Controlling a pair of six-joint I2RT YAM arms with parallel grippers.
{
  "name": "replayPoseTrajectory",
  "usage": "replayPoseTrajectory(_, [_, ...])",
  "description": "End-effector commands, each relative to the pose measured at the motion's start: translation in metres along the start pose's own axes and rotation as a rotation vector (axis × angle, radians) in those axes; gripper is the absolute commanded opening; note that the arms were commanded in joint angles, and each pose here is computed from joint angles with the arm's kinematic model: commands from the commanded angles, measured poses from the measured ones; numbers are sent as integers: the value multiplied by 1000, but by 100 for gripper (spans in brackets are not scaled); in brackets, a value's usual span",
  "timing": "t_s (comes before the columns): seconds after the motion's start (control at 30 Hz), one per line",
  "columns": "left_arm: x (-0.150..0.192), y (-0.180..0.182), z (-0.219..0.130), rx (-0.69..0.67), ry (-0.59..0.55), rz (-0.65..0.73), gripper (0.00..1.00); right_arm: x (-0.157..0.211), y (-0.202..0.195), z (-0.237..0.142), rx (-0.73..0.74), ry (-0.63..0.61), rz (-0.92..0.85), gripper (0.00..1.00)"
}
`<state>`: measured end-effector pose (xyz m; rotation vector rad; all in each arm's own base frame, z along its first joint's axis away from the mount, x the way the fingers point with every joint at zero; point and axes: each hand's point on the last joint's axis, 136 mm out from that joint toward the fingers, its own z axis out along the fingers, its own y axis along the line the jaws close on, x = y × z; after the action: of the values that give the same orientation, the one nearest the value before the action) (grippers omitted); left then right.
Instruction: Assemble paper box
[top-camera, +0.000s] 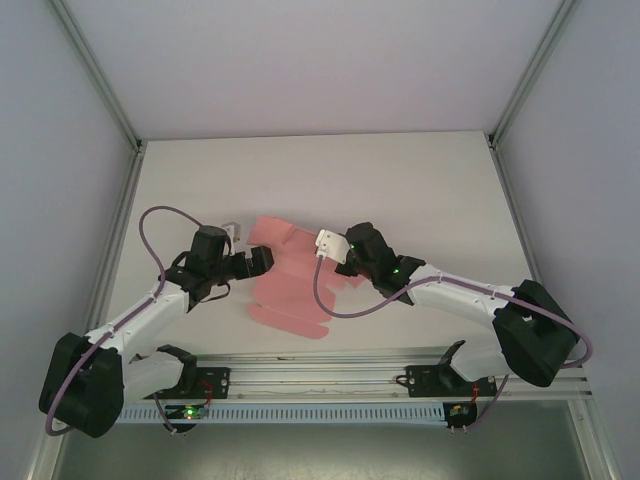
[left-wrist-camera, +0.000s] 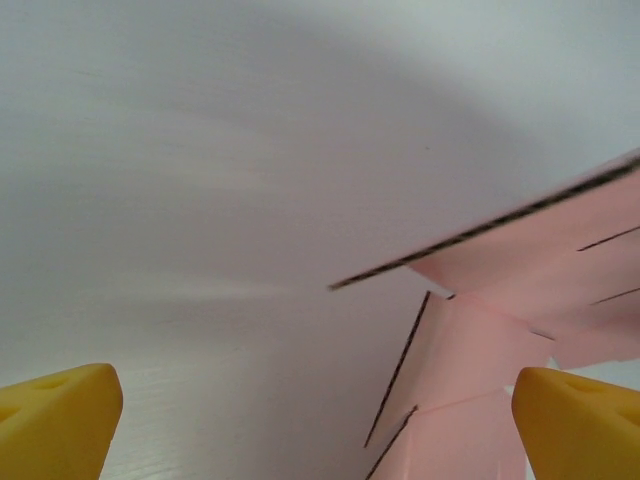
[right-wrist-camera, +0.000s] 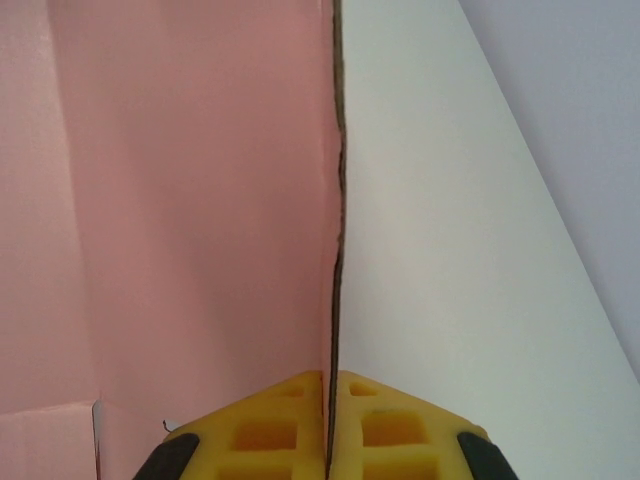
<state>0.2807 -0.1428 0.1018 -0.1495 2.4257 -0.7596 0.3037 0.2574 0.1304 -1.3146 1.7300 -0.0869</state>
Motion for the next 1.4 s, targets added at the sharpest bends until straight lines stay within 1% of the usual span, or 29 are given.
replayPoseTrajectory(0.0, [-10, 3, -3, -26, -40, 28, 100, -9, -8, -3, 17, -35, 34, 0])
replayPoseTrajectory(0.03, [-11, 9, -5, -61, -47, 25, 100, -7, -10, -3, 23, -28, 36, 0])
replayPoseTrajectory(0.07, [-12, 8, -8, -60, -57, 33, 100, -6, -10, -2, 24, -23, 35, 0])
replayPoseTrajectory(0.1, [-11, 3, -8, -30, -57, 41, 98, -5, -9, -2, 21, -20, 33, 0])
replayPoseTrajectory(0.2, [-10, -27, -9, 150, -58, 54, 89, -4, -7, -1, 14, -19, 33, 0])
replayPoseTrajectory(0.27, [-11, -35, -7, 198, -55, 49, 80, -6, -7, -1, 12, -23, 36, 0])
replayPoseTrajectory(0.4, [-11, -34, 0, 186, -20, 44, 56, -7, -8, 0, 9, -27, 40, 0])
replayPoseTrajectory(0.47, [-12, -39, 1, 212, -15, 46, 33, -8, -7, 0, 8, -26, 40, 0])
replayPoseTrajectory(0.5, [-11, -43, 1, 228, -15, 53, 23, -7, -7, 0, 8, -22, 41, 0])
replayPoseTrajectory(0.53, [-11, -47, 0, 239, -17, 68, 16, -6, -8, 1, 10, -17, 43, 0])
replayPoseTrajectory(0.63, [-6, -48, 0, 209, -19, 115, 5, -5, -7, 2, 9, -13, 45, 0])
replayPoseTrajectory(0.73, [-2, -42, -1, 136, -16, 146, 2, -4, -8, 2, 13, 0, 53, 0])
replayPoseTrajectory(0.9, [-1, -39, -5, -4, -27, 220, 2, -6, -6, 2, 8, 10, 52, 0])
replayPoseTrajectory(1.07, [-2, -48, -3, -87, -22, 312, 3, -12, 1, 3, -1, 13, 23, 0])
replayPoseTrajectory(1.17, [-4, -50, 3, -174, -25, 373, 2, -18, 5, 3, -7, 7, 18, 0])
replayPoseTrajectory(1.23, [-4, -56, 9, -213, -31, 427, 0, -21, 6, 3, -8, 0, 23, 0])
replayPoseTrajectory(1.37, [-5, -71, 18, -296, -74, 509, 0, -23, 11, 2, -16, -5, 14, 0])
